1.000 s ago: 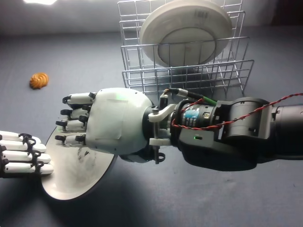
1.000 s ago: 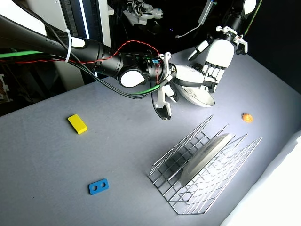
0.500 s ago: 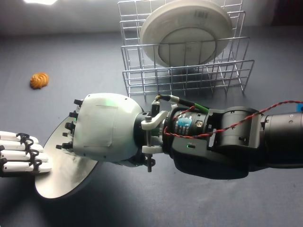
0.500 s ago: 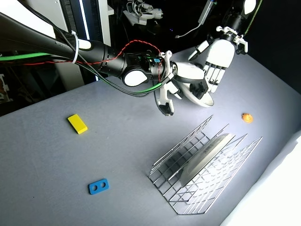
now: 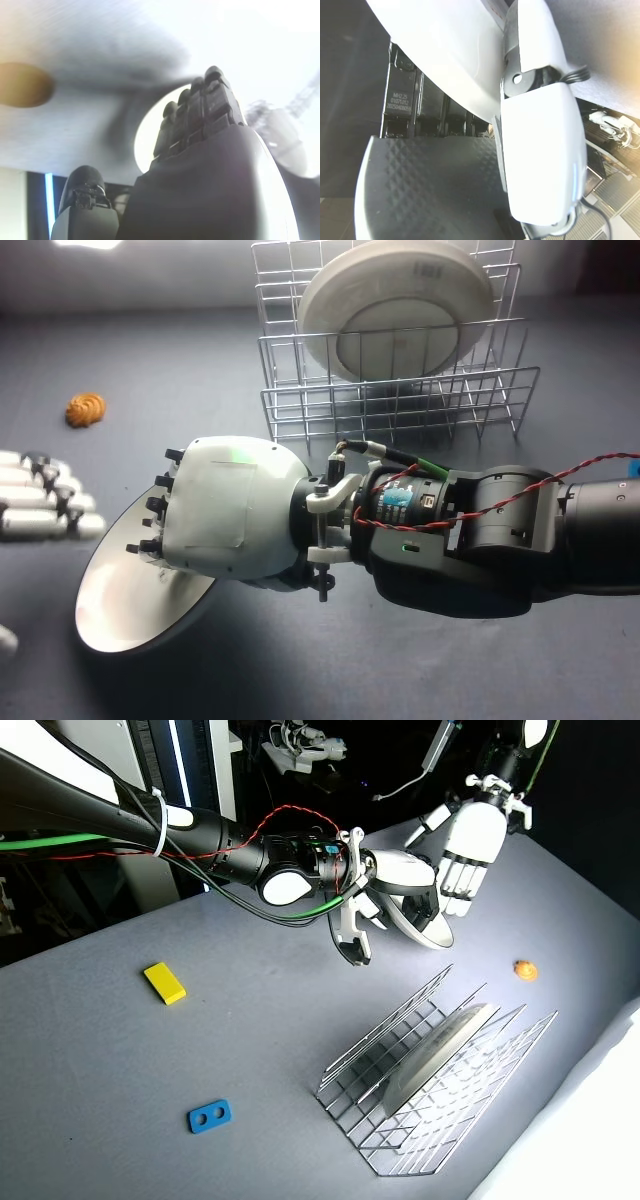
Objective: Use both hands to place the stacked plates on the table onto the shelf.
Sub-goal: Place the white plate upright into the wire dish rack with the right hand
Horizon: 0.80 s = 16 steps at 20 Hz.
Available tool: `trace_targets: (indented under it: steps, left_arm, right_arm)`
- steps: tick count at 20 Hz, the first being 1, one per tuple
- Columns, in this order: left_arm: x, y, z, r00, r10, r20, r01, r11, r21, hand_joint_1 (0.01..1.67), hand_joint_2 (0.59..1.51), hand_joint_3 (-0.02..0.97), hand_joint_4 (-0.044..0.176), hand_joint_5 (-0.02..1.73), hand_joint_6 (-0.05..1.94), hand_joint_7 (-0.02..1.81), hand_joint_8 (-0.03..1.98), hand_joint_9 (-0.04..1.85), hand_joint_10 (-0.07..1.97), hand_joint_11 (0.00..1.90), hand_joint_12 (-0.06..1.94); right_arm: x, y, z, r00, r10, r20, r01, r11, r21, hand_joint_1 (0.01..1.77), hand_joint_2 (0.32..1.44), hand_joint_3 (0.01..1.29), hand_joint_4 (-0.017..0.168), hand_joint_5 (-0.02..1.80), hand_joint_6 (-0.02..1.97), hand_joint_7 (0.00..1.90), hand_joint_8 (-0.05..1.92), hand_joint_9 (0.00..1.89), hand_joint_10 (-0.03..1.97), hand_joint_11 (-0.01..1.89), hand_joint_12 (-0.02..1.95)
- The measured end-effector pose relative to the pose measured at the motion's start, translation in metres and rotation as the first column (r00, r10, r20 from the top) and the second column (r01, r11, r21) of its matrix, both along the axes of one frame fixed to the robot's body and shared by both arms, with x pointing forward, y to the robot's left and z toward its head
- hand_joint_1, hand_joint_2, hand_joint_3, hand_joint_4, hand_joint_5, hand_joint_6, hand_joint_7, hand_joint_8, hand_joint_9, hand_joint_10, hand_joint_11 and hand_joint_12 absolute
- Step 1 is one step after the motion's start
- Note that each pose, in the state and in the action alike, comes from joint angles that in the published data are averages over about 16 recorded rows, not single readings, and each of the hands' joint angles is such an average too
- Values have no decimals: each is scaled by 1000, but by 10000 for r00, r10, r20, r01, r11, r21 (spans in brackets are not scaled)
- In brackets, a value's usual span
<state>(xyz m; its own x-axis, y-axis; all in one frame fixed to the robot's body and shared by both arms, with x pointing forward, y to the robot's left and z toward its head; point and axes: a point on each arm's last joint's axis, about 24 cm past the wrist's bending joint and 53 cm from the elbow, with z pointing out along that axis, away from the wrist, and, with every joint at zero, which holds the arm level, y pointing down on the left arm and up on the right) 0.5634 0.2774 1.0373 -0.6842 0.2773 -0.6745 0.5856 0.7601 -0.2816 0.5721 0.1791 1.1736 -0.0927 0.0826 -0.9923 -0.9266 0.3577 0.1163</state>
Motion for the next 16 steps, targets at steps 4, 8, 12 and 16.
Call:
trace_targets:
  steps: [4, 8, 12, 16]
  left_arm:
    - [18, 3, 21, 9977, 435, 514, -417, 9985, -353, 16, 1100, 15, 4, 17, 11, 14, -1, 17, 11, 16, 12]
    - [32, 9, 37, 9927, 761, 934, -712, 9960, -547, 16, 1095, 15, 3, 19, 12, 17, -1, 19, 12, 16, 12]
    - [42, 17, 48, 9873, 1008, 1225, -943, 9939, -576, 16, 1091, 14, 4, 20, 12, 18, -1, 21, 12, 15, 12]
    - [49, 24, 55, 9821, 1213, 1438, -1147, 9920, -536, 16, 1088, 14, 3, 20, 12, 19, -2, 22, 11, 15, 12]
  right_arm:
    - [4, -4, 5, 9999, -119, -45, 120, 9998, 160, 1282, 977, 14, -5, 779, 753, 925, 822, 1007, 1026, 903, 1073]
    - [5, -9, 14, 9997, -215, -107, 220, 9987, 467, 1289, 978, 14, -2, 803, 793, 945, 874, 1000, 1029, 886, 1089]
    - [4, -14, 28, 9994, -274, -222, 293, 9957, 877, 1300, 980, 14, 1, 828, 884, 971, 902, 990, 1041, 876, 1100]
    - [2, -21, 42, 9988, -323, -379, 369, 9910, 1290, 1312, 984, 14, 1, 845, 981, 990, 926, 988, 1047, 878, 1090]
